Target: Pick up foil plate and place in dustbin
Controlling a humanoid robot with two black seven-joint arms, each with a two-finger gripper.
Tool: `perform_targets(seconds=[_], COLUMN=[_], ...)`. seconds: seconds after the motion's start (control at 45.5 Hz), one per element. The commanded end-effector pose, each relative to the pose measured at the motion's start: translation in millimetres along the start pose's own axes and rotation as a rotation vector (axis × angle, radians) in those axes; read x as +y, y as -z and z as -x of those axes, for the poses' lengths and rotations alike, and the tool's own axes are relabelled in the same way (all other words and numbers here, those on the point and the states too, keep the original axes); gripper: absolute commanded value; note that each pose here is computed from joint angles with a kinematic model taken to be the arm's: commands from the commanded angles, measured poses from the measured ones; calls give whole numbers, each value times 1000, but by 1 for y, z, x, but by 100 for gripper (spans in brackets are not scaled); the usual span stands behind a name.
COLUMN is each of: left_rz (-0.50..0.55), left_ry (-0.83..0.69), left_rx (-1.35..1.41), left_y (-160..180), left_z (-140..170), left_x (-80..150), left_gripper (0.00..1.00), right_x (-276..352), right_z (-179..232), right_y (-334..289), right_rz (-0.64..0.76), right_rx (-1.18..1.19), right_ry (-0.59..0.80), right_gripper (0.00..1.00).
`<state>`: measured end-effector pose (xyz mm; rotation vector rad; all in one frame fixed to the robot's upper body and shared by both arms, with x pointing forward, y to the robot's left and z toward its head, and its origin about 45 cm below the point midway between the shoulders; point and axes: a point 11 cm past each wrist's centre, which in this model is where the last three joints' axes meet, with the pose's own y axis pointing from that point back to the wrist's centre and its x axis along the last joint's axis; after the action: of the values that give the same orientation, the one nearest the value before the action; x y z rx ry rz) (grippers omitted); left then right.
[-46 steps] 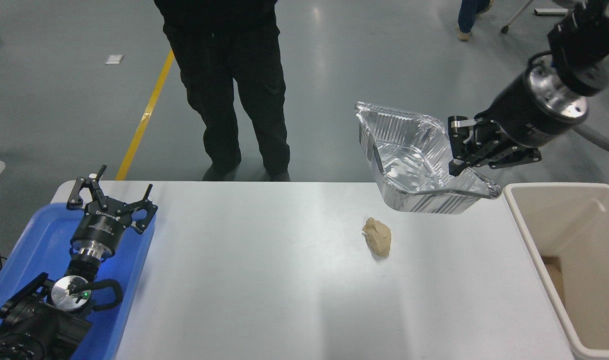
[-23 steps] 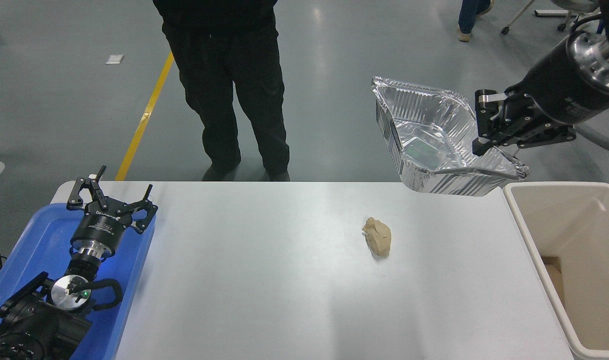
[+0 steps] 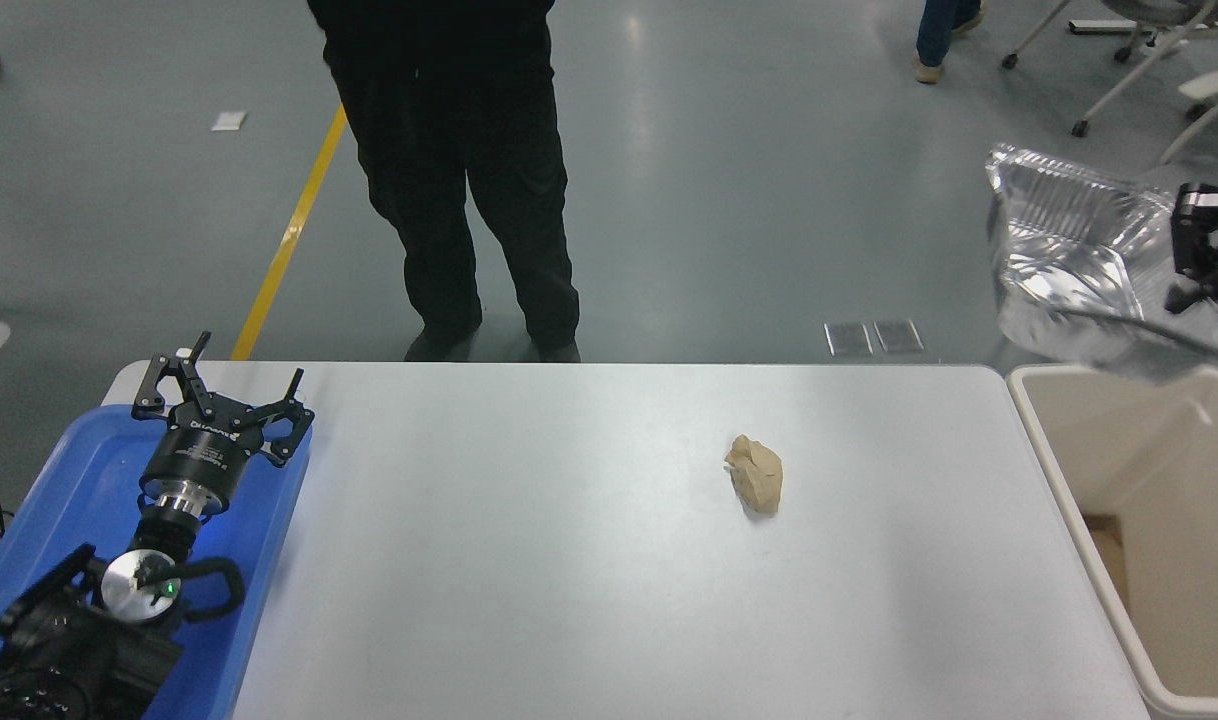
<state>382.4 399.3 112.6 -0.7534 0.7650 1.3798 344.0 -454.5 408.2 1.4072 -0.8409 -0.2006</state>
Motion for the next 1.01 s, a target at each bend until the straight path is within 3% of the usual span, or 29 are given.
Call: perform_targets(seconds=[0.0, 0.11, 0.44, 0.615, 0.989], left_rz=[0, 0, 0, 0, 0], left_ry=[0, 0, 0, 0, 0], left_rx=[0, 0, 0, 0, 0], left_y=[0, 0, 0, 0, 0], left_z=[0, 0, 0, 0, 0], left_x=[0, 0, 0, 0, 0], left_gripper=[99, 99, 99, 99, 99], right_x=[-59, -94, -203, -223, -268], right_z=[-14, -9, 29, 21, 48], right_y=[-85, -112, -149, -160, -177], right_rz=[194, 262, 279, 293, 284], right_rx=[-140, -160, -219, -221, -299], right_ry=[-113, -159, -194, -274, -374], right_gripper=[0, 0, 0, 0, 0])
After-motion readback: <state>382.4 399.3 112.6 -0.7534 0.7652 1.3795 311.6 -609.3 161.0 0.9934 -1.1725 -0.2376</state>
